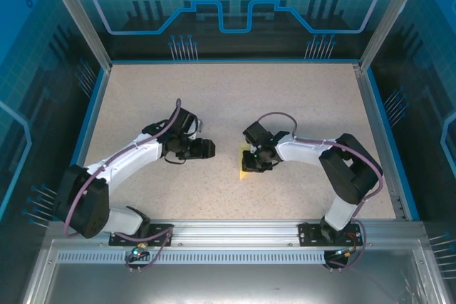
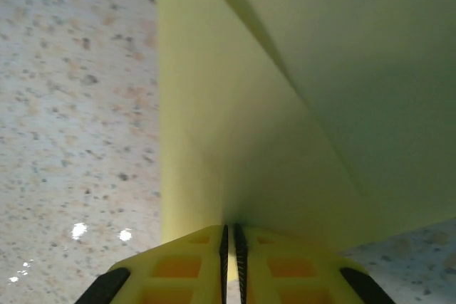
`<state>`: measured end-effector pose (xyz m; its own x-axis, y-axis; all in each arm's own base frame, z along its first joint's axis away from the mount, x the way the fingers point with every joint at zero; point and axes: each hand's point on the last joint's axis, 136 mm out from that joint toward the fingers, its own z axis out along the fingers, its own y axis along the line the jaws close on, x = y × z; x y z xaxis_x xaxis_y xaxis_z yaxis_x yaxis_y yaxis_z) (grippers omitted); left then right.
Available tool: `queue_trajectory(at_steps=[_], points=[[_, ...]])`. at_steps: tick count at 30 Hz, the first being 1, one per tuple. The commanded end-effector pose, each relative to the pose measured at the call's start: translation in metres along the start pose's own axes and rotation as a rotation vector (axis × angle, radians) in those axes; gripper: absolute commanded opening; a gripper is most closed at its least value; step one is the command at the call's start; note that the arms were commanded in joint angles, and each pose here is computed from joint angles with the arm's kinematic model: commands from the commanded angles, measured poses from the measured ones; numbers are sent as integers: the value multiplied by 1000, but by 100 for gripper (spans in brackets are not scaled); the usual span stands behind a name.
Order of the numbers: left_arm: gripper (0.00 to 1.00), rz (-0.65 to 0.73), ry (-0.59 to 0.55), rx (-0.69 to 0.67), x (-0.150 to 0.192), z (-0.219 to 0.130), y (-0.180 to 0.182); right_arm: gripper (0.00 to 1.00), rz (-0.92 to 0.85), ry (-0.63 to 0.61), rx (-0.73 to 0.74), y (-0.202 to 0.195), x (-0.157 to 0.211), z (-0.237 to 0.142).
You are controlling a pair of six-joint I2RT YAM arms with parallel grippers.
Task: Fold a paper plane with a square sheet of paper (pick it up from the middle)
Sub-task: Fold the wing for the fifth time at the center of the table.
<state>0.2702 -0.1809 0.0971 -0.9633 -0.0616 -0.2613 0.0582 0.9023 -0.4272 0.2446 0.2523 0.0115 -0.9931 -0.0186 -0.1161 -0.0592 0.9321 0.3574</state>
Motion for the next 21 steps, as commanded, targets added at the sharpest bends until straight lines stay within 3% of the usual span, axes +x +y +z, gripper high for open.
queue_trajectory(at_steps=[1, 9, 16, 21], points=[[70, -10, -4, 67, -10, -2, -18, 14, 29, -17, -7, -8, -3, 0], [70, -1, 36, 103, -7, 24, -40, 14, 106, -17, -85, -20, 3, 4], [67, -40, 7, 203, -21, 52, -67, 10, 191, -27, -228, -22, 7, 9], [64, -85, 4, 257, -28, 72, -78, 7, 216, -28, -242, -31, 12, 12]])
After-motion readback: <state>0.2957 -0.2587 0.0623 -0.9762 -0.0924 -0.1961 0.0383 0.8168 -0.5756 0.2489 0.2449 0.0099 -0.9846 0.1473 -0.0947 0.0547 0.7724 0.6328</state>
